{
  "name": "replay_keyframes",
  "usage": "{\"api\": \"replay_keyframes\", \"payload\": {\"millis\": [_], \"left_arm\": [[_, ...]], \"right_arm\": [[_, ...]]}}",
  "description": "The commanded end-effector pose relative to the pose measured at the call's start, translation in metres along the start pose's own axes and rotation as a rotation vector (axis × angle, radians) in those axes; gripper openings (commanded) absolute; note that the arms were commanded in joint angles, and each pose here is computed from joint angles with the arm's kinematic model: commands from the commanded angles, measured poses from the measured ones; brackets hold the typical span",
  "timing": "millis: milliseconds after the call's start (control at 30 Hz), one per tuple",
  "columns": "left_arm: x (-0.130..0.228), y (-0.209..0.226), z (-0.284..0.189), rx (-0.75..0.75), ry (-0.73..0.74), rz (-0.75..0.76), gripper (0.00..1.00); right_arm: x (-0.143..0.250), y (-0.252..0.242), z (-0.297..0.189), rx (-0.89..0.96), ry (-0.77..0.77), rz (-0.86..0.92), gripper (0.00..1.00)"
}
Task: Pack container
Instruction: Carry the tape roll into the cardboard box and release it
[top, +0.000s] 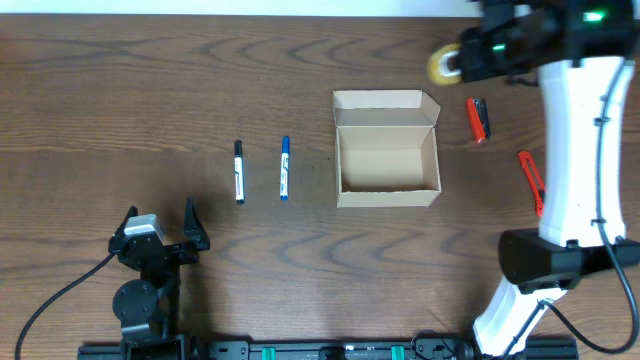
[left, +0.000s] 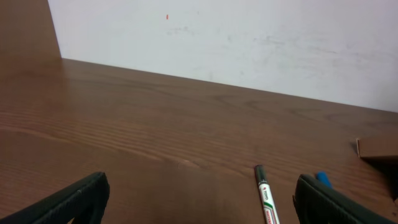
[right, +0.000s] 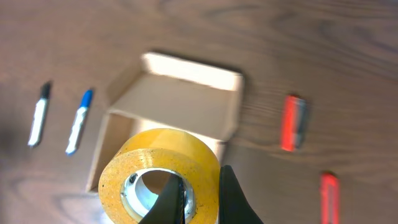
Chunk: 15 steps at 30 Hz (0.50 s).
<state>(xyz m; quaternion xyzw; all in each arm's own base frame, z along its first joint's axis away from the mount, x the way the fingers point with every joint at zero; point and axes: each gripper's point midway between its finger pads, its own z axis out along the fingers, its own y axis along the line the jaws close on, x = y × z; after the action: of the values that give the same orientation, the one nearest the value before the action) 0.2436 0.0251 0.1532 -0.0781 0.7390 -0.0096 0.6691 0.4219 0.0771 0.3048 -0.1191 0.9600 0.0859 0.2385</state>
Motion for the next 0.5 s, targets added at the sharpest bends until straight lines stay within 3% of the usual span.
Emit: {"api": "replay_keyframes", "payload": {"millis": [0,467], "left_arm": [[0.016,0.001,0.001,0.002,0.047,0.001,0.95],[0.016,0.001,0.001,0.002,0.047,0.001,0.95]], "right_arm": [[0.012,0.027,0.031,-0.018,0.086,-0.079,0.01],[0.105,0.043,0.155,0.014,0.379,-0.101,0.02]]}}
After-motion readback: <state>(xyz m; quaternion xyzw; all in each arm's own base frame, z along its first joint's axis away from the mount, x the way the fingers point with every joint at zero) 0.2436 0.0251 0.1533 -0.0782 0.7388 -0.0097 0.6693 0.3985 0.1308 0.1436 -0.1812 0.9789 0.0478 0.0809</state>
